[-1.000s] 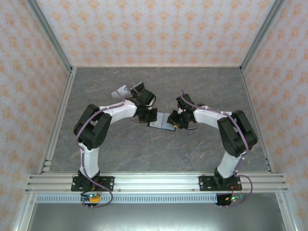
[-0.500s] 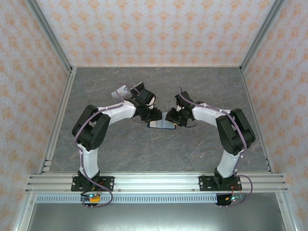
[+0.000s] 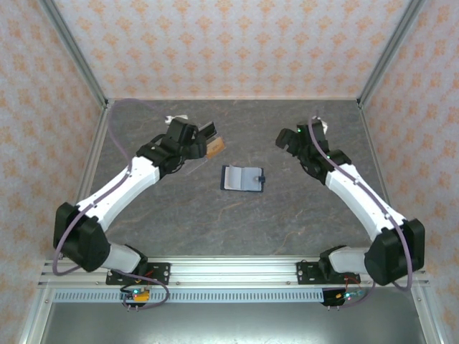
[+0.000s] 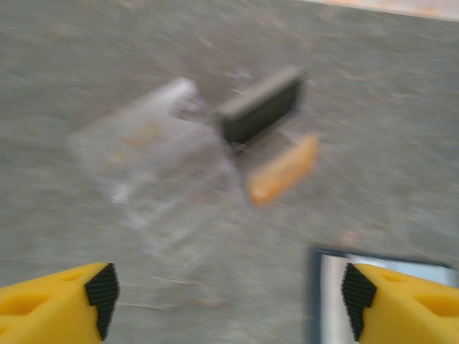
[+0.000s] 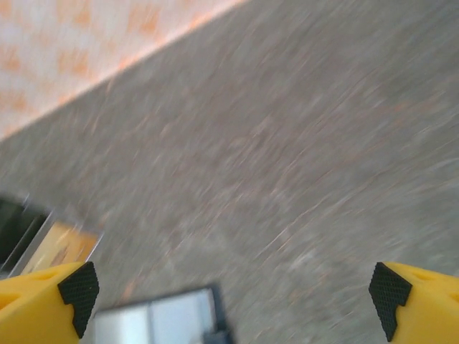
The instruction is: Take the credit cards out of the card holder
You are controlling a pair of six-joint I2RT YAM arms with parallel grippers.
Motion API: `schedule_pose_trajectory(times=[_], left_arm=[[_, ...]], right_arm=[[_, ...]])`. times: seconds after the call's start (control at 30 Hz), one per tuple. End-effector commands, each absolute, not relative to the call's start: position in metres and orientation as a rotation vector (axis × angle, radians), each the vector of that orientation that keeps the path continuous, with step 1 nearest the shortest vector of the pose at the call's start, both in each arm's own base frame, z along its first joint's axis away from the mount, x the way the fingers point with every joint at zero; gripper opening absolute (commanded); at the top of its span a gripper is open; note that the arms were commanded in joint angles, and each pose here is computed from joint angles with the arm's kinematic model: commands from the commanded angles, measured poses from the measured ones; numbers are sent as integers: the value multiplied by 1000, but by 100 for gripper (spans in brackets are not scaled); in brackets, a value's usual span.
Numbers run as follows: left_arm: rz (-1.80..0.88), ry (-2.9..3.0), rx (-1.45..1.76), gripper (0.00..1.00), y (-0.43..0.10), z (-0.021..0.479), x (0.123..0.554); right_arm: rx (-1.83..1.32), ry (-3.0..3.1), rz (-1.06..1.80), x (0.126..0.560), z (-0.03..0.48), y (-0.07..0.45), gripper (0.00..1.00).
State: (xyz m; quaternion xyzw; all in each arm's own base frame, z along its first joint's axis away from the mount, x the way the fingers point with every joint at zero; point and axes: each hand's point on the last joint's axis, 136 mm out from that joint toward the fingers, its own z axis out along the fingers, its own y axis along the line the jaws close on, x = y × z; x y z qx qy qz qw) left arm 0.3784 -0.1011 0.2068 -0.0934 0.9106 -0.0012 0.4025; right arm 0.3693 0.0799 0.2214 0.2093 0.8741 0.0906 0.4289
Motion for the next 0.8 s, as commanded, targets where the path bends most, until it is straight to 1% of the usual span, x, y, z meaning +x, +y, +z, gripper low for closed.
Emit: schedule_pose_trajectory(times=[0.0,0.17,0.33,0.43,0.53,0.63,0.77], left_arm=[[412,2260,-366,100,-14,192,360],[515,2139,-558,100,40,182,341],[559,2045,-707,100,74,159,331],[588,2022,-820,100,96,146,325],[554,1996,-786,100,101,145,332],[505,1968,-715,100,99,145,340],[388,1908,-580,100,86,140,356]], right_arm=[[650,2058,-177,348,228,11,99],[728,1926,-408,328,229,-33,99],[689,1875,-507,327,206,-49,99],[619,1875,-526,333,188,-47,99],[633,1896,-551,335,170,-55,99],[669,1901,-504,340,152,-61,99],[620,1897,-464,352,138,-62,99]])
